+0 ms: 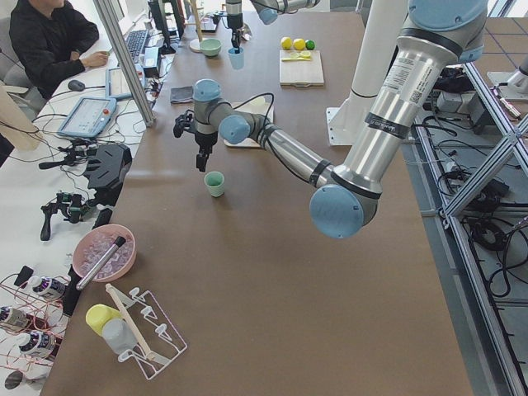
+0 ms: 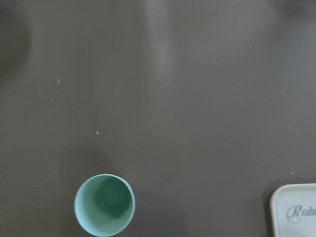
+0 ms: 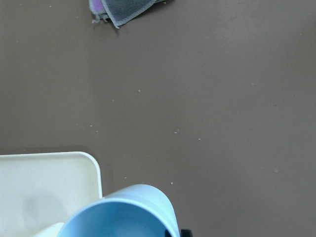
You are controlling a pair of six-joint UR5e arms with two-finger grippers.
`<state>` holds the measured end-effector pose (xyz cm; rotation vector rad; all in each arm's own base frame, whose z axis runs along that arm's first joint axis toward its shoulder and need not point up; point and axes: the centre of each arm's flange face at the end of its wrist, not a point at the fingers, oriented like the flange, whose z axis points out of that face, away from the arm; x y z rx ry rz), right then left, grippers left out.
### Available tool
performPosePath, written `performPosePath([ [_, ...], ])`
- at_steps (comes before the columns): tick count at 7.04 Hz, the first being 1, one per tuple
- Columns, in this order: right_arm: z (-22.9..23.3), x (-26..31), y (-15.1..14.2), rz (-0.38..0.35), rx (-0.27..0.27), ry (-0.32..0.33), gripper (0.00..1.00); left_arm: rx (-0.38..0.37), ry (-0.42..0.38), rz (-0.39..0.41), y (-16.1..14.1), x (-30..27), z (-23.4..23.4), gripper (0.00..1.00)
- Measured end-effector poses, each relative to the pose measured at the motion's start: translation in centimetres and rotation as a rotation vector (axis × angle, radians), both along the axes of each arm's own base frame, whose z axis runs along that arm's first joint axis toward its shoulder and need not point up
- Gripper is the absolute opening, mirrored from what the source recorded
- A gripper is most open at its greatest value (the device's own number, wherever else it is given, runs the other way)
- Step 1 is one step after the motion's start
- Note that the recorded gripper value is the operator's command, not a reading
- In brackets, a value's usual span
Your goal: Place all cups on tray
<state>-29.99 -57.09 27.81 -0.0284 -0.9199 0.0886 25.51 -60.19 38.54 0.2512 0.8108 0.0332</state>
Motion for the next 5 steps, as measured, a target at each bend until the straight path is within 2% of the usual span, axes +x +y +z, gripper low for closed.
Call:
performPosePath([
  [1,-1.9,-1.6,0.6,0.017,-0.006,-0.001,0.00,0.008,0.016,-0.008,-0.4,0.7,3.5,0.96],
  [3,-3.8,-3.8,1.5,0.031,-0.004,0.003,0.00,-0.004,0.045,-0.019,-0.4,2.6,6.7,0.95],
  [4,-4.1,-4.5,1.8,0.033,0.000,0.008,0.00,-0.014,0.051,-0.017,0.0,3.6,7.1,0.85],
  [5,-4.4,-5.0,1.9,0.032,0.008,0.009,0.00,-0.020,0.049,-0.014,0.5,4.2,7.6,0.20],
])
